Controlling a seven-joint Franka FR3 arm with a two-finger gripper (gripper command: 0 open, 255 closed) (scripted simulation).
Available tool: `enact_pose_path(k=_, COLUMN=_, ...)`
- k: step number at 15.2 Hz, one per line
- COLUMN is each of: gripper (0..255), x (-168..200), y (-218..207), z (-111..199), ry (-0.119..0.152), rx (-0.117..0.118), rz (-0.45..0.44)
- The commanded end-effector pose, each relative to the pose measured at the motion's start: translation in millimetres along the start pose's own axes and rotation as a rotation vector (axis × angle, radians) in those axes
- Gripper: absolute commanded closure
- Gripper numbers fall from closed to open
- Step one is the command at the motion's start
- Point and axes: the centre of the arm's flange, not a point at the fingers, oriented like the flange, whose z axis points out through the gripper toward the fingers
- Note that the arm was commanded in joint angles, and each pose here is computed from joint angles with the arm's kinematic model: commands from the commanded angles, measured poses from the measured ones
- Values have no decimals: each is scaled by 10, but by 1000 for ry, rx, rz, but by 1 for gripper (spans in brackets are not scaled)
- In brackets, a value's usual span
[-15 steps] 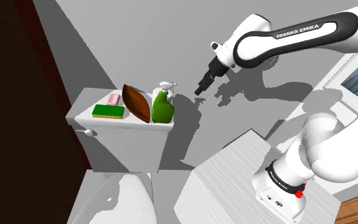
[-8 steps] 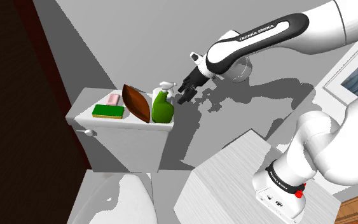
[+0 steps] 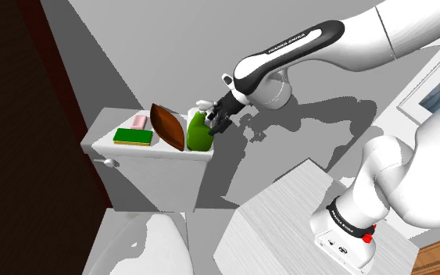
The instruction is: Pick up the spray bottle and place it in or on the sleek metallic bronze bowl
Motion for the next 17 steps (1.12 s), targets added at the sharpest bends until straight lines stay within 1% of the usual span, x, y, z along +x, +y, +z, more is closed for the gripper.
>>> enact_pose_path(k=1, gripper=0, x=2, y=7, z=142, ry=1, rx=0, rz=0)
enact_pose_path(k=9, gripper=0, x=2, y=7, z=142, ry=1, rx=0, rz=0)
enact_pose_path(k=10, gripper=255, x=2, y=7, z=142, ry=1, rx=0, rz=0)
enact_pose_path(k=17, gripper=255, x=1, y=9, z=143, ry=1, rx=0, rz=0)
